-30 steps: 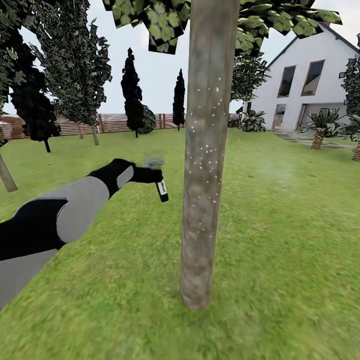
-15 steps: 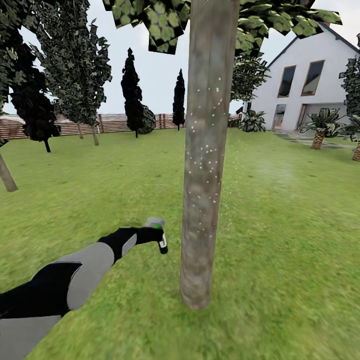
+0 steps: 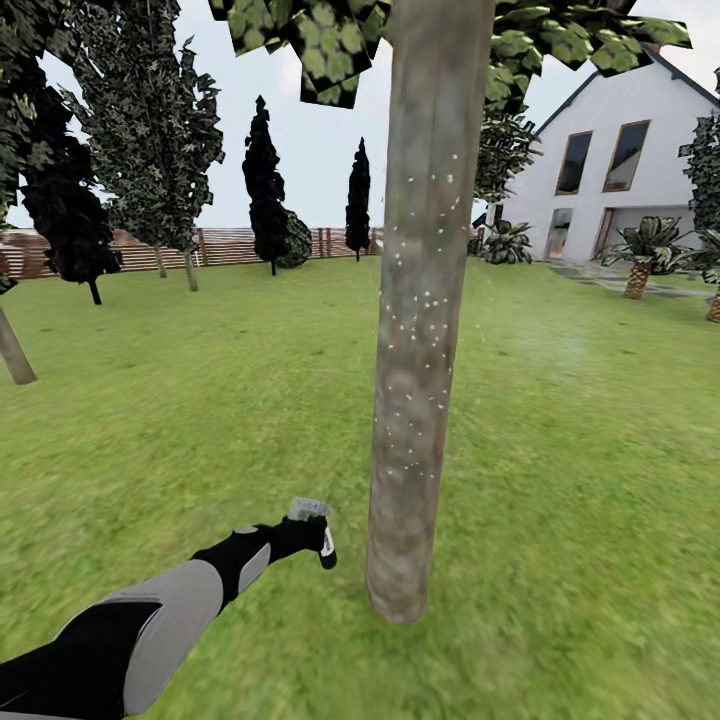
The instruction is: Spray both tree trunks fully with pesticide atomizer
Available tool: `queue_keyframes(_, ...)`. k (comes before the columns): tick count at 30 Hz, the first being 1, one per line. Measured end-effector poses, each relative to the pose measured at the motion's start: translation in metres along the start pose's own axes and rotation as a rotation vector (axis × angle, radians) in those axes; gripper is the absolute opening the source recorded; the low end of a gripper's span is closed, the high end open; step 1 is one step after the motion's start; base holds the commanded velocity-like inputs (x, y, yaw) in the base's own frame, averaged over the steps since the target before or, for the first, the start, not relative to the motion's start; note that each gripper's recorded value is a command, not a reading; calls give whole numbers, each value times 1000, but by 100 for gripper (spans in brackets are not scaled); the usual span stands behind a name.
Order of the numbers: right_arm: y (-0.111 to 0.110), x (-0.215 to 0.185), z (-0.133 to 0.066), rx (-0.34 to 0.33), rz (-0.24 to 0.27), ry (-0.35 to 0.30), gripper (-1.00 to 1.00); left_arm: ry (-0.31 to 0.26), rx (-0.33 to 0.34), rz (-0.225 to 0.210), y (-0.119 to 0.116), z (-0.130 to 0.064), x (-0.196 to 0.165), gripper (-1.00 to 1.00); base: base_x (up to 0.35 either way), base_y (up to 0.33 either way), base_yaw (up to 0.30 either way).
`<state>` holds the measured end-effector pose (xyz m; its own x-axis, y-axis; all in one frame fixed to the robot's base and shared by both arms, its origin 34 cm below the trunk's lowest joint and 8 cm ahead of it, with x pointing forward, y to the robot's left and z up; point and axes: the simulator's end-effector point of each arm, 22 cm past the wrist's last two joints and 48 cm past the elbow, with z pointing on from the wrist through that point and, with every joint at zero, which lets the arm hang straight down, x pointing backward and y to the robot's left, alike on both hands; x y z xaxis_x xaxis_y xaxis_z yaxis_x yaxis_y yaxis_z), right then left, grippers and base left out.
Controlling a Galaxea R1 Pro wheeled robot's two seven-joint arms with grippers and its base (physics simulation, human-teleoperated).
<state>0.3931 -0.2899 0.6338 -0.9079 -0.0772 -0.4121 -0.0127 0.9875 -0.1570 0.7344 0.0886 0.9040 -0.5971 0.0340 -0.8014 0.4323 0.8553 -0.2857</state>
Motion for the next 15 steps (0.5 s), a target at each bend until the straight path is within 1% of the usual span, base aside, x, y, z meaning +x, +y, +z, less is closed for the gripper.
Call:
queue_keyframes(2, 0, 0, 0, -1, 0, 0, 100, 0, 0, 1, 0, 0, 0, -100, 180, 308, 0)
queue_keyframes(6, 0, 0, 0, -1, 0, 1, 100, 0, 0, 1, 0, 0, 0, -100, 52, 341, -47)
queue_keyframes(9, -1, 0, 0, 0, 0, 0, 100, 2, 0, 1, 0, 0, 0, -100, 7, 349, -234)
queue_keyframes(15, 0, 0, 0, -1, 0, 1, 100, 3, -1, 0, 0, 0, 1, -100, 1, 350, -287)
